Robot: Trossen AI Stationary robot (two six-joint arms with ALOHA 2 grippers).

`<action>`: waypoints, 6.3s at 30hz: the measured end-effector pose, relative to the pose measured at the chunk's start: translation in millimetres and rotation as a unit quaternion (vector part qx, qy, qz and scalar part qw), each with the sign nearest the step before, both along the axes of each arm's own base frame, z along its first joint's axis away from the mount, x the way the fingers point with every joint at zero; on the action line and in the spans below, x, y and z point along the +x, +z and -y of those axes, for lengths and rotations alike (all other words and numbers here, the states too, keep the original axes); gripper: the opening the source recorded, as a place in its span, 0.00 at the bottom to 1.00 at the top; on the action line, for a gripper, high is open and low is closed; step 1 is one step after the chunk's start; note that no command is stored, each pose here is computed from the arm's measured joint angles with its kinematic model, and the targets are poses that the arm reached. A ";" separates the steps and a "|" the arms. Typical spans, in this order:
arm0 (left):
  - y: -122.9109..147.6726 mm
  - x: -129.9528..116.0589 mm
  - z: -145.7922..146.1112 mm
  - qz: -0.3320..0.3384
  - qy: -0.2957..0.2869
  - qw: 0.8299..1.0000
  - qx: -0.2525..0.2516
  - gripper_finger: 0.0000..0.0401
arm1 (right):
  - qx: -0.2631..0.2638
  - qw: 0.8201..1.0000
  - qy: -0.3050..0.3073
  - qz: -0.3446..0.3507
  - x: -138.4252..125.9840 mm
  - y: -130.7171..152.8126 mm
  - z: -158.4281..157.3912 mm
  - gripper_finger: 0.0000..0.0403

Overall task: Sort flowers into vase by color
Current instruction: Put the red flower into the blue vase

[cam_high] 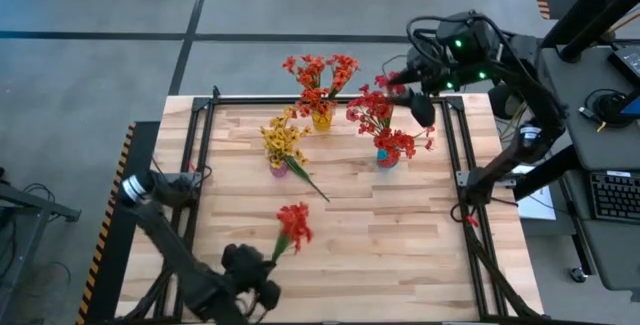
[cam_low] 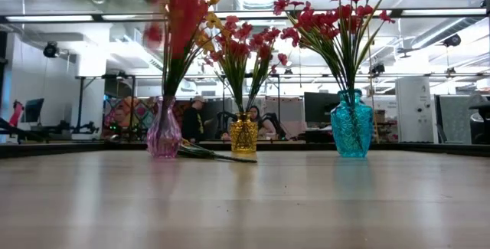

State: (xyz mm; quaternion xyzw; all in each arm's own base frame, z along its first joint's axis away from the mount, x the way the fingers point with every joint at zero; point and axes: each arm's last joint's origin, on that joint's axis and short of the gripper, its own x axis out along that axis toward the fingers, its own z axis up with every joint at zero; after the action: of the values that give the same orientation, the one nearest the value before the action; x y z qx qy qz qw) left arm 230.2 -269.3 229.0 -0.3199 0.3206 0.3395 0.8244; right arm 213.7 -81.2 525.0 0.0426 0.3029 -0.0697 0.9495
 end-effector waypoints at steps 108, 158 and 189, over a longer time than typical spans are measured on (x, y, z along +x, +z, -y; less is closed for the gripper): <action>-44.6 4.5 -80.0 0.407 -0.331 0.777 0.347 0.08 | -0.061 0.943 0.129 0.302 189.7 -263.4 -289.5 0.28; -11.9 26.3 -153.2 0.323 -0.357 0.797 0.365 0.58 | -0.227 0.940 -0.235 0.098 39.0 -187.3 -130.5 0.04; 15.6 -12.0 -178.7 0.185 -0.330 0.825 0.420 0.57 | -0.277 0.922 -0.258 0.084 31.9 -181.4 -125.7 0.04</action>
State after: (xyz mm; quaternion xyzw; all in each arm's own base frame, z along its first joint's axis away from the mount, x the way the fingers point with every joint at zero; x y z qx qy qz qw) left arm 218.2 -90.6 244.6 0.1252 0.0749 0.0831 0.9858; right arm 245.6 44.5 343.6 -0.1398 0.1690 -0.3894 0.8946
